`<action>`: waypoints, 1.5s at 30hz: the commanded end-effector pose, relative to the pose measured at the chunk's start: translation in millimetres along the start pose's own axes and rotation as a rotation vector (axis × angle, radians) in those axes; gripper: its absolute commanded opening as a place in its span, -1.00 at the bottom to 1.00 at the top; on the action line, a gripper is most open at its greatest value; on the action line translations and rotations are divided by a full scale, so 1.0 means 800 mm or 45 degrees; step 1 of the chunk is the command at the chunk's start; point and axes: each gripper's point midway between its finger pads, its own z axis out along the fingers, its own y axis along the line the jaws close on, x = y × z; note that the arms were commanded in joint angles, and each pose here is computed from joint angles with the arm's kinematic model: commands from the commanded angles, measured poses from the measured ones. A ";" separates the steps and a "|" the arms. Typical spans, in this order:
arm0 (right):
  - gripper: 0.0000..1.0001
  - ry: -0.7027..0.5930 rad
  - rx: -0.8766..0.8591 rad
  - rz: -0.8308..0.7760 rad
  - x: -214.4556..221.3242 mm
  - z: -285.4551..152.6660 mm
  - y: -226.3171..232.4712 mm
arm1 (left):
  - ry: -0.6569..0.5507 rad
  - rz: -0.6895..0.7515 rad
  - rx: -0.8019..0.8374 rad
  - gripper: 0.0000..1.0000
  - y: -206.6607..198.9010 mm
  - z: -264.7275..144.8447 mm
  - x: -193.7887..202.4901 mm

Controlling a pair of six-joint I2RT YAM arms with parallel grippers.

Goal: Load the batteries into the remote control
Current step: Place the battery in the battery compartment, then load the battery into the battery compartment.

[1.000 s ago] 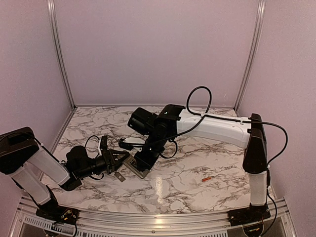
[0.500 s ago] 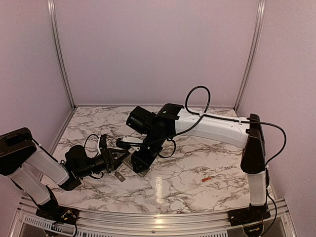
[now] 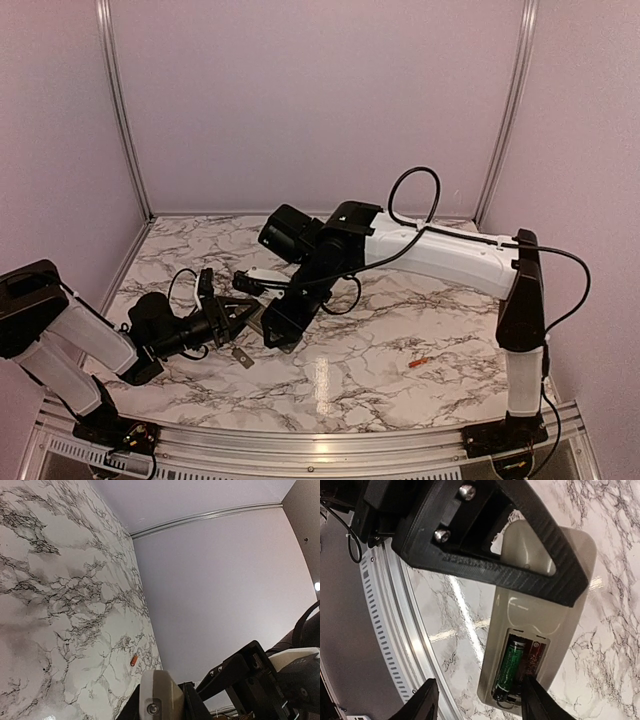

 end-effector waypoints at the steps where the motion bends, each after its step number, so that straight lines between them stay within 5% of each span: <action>1: 0.09 -0.145 -0.006 -0.038 -0.022 -0.052 0.004 | -0.125 0.182 0.595 -1.00 -0.145 -0.036 -0.023; 15: 0.14 -0.294 -0.129 -0.100 0.003 -0.106 0.002 | -0.014 0.207 0.723 -1.00 -0.182 -0.044 -0.008; 26: 0.34 -0.278 -0.274 -0.102 0.013 -0.090 0.020 | 0.033 0.232 0.776 -1.00 -0.198 -0.050 -0.001; 45: 0.19 -0.181 -0.307 -0.109 0.025 -0.051 0.022 | 0.039 0.239 0.791 -1.00 -0.203 -0.051 0.000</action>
